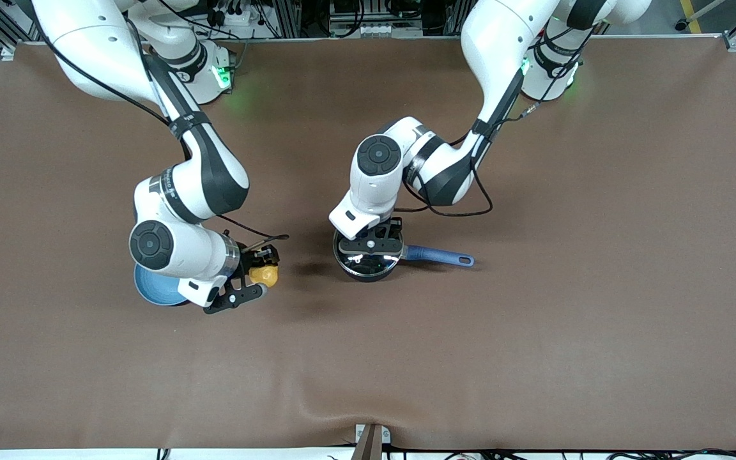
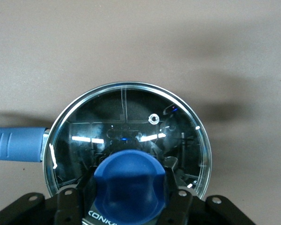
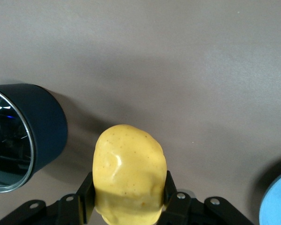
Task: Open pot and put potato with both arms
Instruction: 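Lift the potato with the right gripper while the left gripper grips the lid knob, then lift the glass lid off the pot with the left gripper and move it aside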
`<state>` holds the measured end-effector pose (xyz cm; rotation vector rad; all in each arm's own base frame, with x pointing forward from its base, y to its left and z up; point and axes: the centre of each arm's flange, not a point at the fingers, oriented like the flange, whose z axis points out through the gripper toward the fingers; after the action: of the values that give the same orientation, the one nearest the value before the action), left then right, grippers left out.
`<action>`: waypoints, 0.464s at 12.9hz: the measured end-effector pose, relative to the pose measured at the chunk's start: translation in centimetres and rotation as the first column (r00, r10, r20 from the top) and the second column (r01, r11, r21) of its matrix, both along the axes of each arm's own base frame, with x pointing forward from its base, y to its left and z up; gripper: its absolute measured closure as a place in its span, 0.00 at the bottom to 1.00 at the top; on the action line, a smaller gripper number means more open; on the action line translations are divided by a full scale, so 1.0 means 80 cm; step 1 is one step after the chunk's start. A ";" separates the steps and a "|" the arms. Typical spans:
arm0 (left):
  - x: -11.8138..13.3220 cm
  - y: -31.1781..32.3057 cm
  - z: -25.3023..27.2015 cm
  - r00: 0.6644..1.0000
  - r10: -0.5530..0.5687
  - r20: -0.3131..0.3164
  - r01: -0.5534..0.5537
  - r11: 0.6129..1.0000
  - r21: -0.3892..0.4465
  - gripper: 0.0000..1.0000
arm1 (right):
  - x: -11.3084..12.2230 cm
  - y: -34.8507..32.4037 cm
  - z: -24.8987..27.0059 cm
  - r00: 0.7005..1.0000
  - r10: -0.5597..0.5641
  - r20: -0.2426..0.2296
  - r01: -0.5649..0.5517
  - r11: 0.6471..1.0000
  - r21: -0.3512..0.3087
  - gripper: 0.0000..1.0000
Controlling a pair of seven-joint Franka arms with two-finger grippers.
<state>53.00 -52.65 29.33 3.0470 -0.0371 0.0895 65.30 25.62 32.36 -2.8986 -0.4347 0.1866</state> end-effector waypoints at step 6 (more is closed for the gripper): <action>0.022 0.029 0.103 0.999 0.039 0.023 -0.038 0.999 -0.013 0.40 | -0.016 0.044 0.006 0.999 -0.051 -0.012 0.051 0.999 -0.009 0.41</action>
<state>54.79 -50.32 37.57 3.0351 0.0205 0.1279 64.02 29.13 32.81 -2.9120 -0.3587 0.1990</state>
